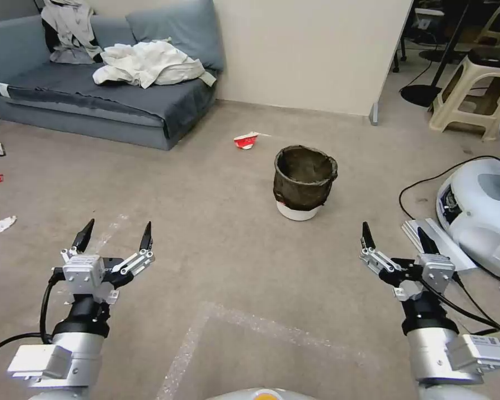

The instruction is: Pick up the trash can from the floor.

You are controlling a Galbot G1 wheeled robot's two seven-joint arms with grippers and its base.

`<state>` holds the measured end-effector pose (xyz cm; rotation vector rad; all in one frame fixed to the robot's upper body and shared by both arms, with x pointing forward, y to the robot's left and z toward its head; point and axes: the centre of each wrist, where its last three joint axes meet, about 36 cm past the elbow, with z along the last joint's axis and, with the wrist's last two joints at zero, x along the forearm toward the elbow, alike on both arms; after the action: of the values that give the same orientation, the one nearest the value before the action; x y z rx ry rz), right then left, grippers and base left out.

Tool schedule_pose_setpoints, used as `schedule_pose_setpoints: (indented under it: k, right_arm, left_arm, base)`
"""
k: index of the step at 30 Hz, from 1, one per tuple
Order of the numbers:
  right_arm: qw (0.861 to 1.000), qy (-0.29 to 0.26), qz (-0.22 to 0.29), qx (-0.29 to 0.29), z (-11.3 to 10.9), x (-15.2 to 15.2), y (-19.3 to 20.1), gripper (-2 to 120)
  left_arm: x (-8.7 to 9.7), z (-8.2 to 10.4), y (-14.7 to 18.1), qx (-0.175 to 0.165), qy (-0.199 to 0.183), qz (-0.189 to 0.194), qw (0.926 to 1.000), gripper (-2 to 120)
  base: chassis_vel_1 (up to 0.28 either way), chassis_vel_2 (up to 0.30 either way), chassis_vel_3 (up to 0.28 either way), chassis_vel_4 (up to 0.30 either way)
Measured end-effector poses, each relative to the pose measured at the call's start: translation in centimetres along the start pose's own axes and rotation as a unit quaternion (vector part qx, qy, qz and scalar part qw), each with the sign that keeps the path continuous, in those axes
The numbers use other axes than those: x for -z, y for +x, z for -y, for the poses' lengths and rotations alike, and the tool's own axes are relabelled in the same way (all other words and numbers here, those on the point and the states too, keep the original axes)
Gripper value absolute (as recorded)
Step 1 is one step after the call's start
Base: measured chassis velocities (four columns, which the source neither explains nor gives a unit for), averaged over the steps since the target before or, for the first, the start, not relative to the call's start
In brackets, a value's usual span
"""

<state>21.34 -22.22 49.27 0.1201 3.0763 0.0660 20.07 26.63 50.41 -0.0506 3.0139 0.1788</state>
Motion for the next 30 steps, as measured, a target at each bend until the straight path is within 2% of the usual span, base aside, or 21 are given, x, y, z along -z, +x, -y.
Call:
schedule_pose_setpoints:
  k: [30]
  right_arm:
    - [1.000, 0.001, -0.005, -0.017, 0.13, 0.00, -0.09, 100]
  left_arm:
    - [-0.14, 0.02, 0.00, 0.001, -0.001, -0.002, 1.0000, 100]
  base:
    - [-0.013, -0.015, -0.012, -0.013]
